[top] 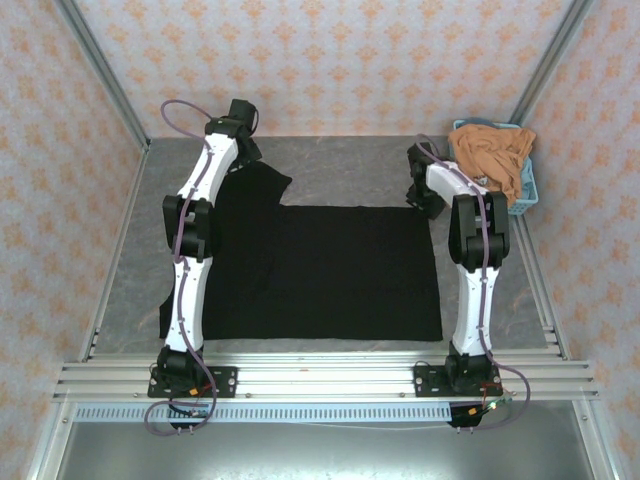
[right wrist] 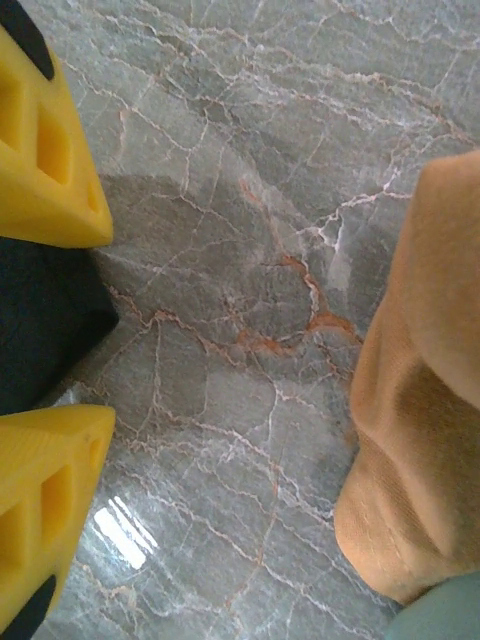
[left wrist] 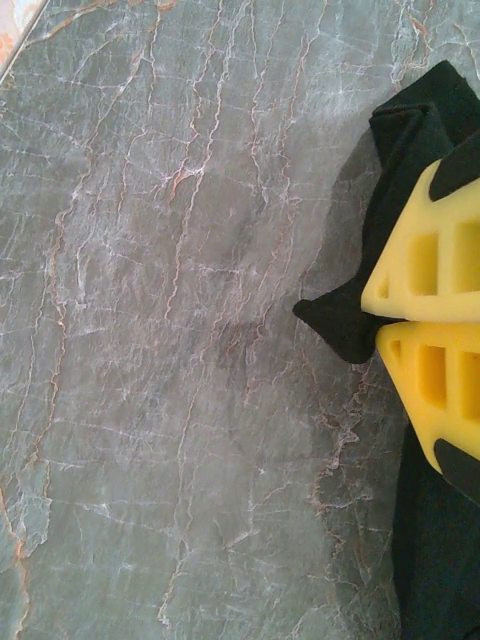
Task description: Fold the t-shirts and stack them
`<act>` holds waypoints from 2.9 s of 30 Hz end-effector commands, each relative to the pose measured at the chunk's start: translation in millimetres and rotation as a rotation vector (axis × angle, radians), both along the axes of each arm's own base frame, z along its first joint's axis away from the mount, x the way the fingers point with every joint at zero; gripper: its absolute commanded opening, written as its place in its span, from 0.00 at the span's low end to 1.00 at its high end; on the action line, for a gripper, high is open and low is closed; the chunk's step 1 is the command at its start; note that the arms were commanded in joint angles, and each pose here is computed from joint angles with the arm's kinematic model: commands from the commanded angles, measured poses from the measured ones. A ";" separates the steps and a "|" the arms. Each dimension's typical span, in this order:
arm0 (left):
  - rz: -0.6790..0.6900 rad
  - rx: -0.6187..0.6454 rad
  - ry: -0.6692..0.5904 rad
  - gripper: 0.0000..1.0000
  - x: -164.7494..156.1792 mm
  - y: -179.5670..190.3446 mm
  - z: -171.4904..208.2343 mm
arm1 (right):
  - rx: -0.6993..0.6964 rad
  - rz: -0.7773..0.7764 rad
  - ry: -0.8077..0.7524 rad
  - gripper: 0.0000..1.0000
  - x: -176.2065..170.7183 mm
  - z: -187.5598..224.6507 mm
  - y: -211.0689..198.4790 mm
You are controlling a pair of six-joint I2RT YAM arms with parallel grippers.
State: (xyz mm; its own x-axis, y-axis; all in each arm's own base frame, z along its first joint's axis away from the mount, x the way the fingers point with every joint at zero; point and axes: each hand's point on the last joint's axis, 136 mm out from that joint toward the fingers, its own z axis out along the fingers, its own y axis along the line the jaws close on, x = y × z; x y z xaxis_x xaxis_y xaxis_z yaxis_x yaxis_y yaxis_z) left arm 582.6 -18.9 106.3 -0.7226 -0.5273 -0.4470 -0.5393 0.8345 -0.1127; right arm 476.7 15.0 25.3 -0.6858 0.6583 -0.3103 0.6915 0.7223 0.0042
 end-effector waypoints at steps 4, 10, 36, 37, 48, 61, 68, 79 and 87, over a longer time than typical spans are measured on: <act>0.012 -0.009 -0.022 0.00 -9.2 3.2 28.9 | -0.009 -0.005 0.050 0.30 -4.3 -16.5 -2.7; 0.030 0.004 -0.014 0.00 -23.0 7.4 40.2 | -0.018 0.007 0.044 0.06 -8.9 -4.3 -4.5; 0.149 0.169 -0.006 0.00 -220.3 50.2 111.7 | -0.050 0.109 -0.005 0.00 -97.1 76.7 2.2; 0.165 0.174 -0.010 0.00 -232.9 52.1 115.0 | -0.052 0.105 0.010 0.00 -106.4 76.5 1.4; 0.349 0.197 0.083 0.00 -368.3 72.5 81.3 | -0.049 0.044 0.209 0.00 -179.8 50.3 -6.3; 0.385 0.225 0.162 0.00 -416.5 77.1 63.3 | -0.043 0.007 0.320 0.00 -220.0 41.4 -8.0; 0.412 0.243 0.174 0.00 -434.8 80.7 64.2 | -0.055 -0.002 0.340 0.00 -238.7 41.3 -9.8; 0.419 0.249 0.176 0.00 -450.8 80.9 60.8 | -0.058 -0.004 0.339 0.00 -239.7 36.8 -8.4; 0.416 0.244 0.202 0.00 -453.3 78.8 50.2 | -0.066 -0.017 0.314 0.11 -240.7 45.9 -10.7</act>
State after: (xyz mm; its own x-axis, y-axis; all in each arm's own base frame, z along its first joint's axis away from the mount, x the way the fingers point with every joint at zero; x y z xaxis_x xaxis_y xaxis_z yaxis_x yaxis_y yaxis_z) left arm 137.9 53.6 157.1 -0.5560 -0.6973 -0.4525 -0.8190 0.5524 0.1551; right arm 243.6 12.0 58.8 -0.7516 0.6529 -0.0937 0.6541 0.7194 -0.2338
